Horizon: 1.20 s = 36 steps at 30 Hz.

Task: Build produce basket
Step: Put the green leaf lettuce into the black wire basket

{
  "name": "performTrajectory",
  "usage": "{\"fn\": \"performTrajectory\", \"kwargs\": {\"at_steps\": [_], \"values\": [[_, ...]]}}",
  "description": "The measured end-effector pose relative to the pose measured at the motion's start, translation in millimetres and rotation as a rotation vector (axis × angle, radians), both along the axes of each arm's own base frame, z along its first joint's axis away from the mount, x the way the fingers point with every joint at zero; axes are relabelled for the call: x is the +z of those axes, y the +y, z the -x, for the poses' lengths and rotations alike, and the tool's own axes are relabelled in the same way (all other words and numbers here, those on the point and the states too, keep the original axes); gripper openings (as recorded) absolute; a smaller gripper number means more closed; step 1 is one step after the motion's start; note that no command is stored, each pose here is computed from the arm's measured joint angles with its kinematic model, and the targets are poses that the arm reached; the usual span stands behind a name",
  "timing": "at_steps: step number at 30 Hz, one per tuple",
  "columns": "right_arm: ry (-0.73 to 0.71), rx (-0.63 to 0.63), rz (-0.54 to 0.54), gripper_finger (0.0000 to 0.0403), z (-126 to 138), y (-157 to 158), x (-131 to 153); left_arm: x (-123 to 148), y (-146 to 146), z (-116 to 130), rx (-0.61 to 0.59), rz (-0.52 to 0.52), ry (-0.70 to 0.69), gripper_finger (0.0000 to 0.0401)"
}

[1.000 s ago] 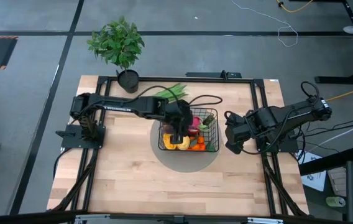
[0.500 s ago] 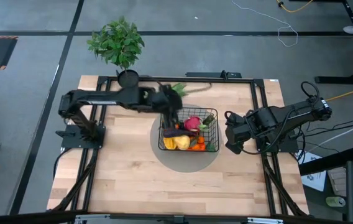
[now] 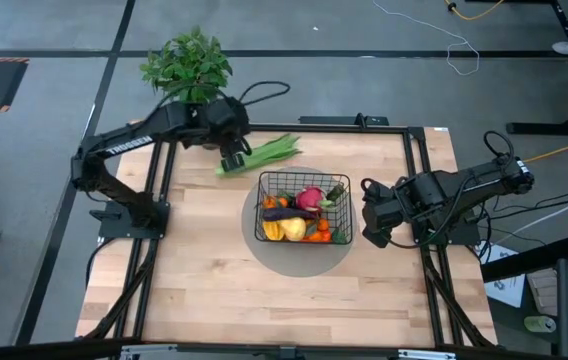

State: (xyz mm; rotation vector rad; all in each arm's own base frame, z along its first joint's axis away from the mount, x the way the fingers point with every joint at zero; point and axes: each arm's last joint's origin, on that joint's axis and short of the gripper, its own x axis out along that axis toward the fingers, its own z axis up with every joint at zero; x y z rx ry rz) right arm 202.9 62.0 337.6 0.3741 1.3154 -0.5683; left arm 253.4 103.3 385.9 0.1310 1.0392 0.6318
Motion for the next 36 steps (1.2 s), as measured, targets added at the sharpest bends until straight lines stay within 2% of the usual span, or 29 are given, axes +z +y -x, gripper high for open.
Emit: {"fn": "performTrajectory", "kwargs": {"at_steps": [3,5,7,9,14,16,22,32,36], "values": [[0.000,0.000,0.000,0.0274,0,0,0,-22,9,1,-0.070,0.052,0.072,0.0161],[0.000,0.000,0.000,0.0274,0,0,0,-44,14,3,-0.150,0.183,0.105,0.0161],[-0.001,0.000,-0.001,0.0274,0,0,0,-66,21,5,-0.230,0.310,0.079,0.0160],[-0.001,0.000,0.000,0.0274,0,0,0,-86,29,8,-0.256,0.368,0.069,0.0161],[-0.001,0.000,0.000,0.0274,0,0,0,-122,55,22,-0.104,0.290,0.087,0.0160],[-0.001,0.000,0.000,0.0274,0,0,0,-133,60,28,-0.078,0.302,0.093,0.0160],[-0.001,0.000,0.000,0.0274,0,0,0,-163,58,41,-0.064,0.384,0.136,0.0160],[-0.003,0.000,-0.001,0.0274,0,0,0,-211,54,53,-0.100,0.381,0.081,0.0160],[-0.005,0.000,-0.002,0.0274,0,0,0,-223,53,56,-0.086,0.327,0.072,0.0160]]}}
